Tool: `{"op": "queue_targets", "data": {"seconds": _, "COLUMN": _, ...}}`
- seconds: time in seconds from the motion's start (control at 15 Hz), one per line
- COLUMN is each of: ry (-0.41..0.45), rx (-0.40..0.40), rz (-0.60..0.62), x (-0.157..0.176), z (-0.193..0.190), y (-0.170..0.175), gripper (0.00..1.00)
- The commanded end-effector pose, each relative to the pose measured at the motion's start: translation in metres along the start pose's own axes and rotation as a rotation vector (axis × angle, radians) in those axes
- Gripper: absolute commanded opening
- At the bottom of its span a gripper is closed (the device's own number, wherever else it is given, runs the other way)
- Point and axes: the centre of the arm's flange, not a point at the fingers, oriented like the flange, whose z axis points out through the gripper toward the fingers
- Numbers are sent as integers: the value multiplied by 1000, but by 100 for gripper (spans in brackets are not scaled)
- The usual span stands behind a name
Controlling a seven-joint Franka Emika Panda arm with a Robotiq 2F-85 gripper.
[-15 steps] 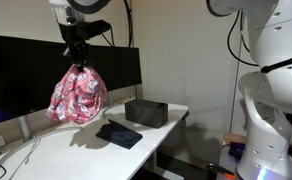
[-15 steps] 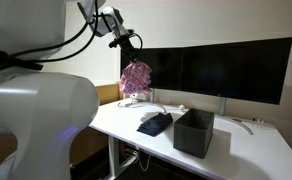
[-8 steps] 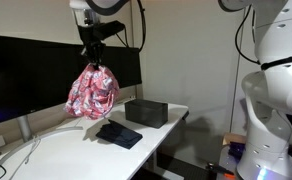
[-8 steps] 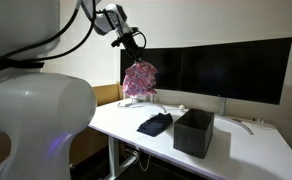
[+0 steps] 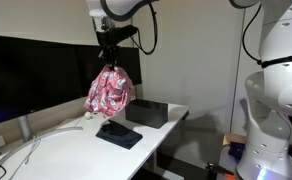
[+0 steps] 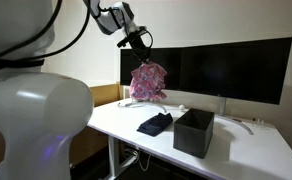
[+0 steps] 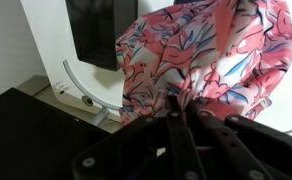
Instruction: Put the left cloth in the box
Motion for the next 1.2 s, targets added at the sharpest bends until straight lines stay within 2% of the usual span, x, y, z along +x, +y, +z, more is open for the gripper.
{"op": "queue_targets", "data": {"seconds": 0.0, "ry": 9, "rx": -14, "rz": 58, "x": -22, "z": 5, "y": 21, "gripper": 2}}
{"op": "queue_targets", "data": {"seconds": 0.6, "ry": -25, "rx": -45, "rz": 160, "x": -27, "z": 24, "y": 51, "gripper": 2}}
{"op": "queue_targets", "data": {"seconds": 1.13, "ry": -45, "rx": -70, "rz": 313, "x": -36, "z": 31, "y": 124, "gripper": 2}}
